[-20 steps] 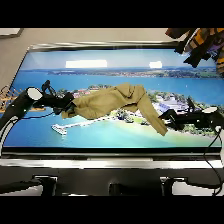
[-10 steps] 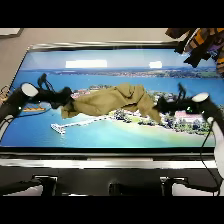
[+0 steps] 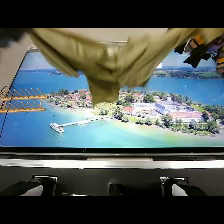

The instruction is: Fold the clothes and pants, and hang the long-sleeved shirts on hangers.

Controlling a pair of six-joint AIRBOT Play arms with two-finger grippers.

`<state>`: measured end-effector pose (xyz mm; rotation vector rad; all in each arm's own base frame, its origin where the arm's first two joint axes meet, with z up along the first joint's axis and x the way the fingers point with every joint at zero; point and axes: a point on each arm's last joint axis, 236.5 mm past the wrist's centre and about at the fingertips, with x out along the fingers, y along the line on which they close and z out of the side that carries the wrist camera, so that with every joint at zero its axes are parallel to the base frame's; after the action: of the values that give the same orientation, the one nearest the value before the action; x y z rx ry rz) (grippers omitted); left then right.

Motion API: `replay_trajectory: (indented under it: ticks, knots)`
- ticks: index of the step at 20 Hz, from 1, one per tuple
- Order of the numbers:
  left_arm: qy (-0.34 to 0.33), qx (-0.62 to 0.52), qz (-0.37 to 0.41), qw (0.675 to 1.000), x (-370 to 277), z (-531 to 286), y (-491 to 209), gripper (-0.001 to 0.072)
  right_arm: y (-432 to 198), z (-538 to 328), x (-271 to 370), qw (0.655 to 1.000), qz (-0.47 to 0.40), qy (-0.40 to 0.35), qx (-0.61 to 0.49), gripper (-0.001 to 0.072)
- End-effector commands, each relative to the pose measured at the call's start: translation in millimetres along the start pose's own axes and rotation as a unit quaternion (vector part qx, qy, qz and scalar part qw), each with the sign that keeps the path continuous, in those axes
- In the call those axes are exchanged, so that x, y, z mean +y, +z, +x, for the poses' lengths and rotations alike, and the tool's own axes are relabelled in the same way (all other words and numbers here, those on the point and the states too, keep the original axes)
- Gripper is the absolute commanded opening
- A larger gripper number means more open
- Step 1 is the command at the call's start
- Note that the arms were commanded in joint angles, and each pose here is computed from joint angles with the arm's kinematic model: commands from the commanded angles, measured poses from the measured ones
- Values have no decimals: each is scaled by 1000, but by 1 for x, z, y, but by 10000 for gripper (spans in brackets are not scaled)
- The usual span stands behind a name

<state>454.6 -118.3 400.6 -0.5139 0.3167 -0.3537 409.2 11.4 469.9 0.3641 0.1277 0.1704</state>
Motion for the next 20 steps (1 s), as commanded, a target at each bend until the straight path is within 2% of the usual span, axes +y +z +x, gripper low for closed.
replay_trajectory:
  ticks: [1, 5, 9, 11, 13, 15, 17, 20]
  knots:
    - [5, -120, 52, 991, -42, -97, 70, 18, 102, -152, 20, 975, -55, -91, -197, 30]
    - [35, -141, 43, 988, -49, -169, 70, 18, 106, -260, 44, 957, -79, -116, -255, 30]
    - [67, -127, 35, 989, -40, -196, 57, 18, 89, -282, 48, 964, -35, -111, -241, 30]
    - [80, -92, 28, 992, -29, -178, 43, 18, 66, -243, 39, 979, 4, -103, -176, 30]
    - [97, -45, 19, 994, -6, -142, 21, 18, 26, -174, 29, 994, 39, -83, -67, 30]
    - [127, 20, 2, 992, 29, -91, -12, 19, -25, -99, 4, 992, 80, -80, 48, 31]
    - [163, 94, -17, 982, 73, -37, -56, 20, -80, -30, -36, 977, 114, -104, 147, 31]
    - [203, 220, -51, 953, 139, 40, -145, 20, -185, 56, -101, 929, 164, -147, 299, 32]
